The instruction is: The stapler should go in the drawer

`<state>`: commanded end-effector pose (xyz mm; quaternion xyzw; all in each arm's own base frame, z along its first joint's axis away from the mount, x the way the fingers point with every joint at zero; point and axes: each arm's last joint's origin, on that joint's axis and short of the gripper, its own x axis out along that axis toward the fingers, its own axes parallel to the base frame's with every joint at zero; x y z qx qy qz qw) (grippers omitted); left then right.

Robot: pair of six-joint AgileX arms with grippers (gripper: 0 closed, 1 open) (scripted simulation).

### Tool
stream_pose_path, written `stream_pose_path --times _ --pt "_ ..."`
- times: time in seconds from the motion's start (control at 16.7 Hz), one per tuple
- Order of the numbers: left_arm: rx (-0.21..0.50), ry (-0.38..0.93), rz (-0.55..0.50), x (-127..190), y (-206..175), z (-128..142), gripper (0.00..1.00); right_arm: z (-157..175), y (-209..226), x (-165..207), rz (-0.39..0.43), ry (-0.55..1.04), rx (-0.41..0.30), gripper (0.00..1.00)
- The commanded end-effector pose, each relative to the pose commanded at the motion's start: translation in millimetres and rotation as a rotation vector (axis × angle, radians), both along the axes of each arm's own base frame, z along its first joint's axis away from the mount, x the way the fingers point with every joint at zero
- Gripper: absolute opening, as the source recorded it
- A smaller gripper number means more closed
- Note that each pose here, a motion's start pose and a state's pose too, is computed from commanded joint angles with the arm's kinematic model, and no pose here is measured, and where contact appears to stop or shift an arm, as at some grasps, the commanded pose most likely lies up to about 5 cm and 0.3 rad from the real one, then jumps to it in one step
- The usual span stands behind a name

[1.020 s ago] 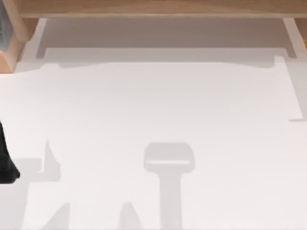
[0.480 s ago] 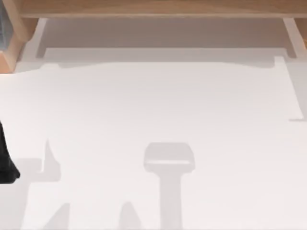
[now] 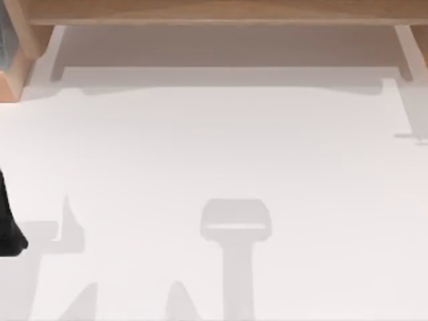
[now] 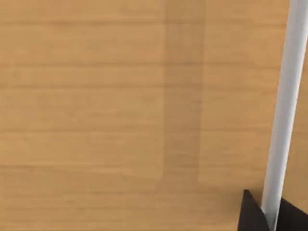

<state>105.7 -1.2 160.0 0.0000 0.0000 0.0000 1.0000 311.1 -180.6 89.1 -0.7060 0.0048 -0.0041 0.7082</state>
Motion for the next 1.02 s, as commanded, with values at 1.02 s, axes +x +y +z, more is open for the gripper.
stream_pose_path --times 1.02 --pt "0.0 0.0 0.0 0.0 0.0 0.0 1.0 -0.9 -3.5 60.9 -0.011 0.007 0.008 0.0"
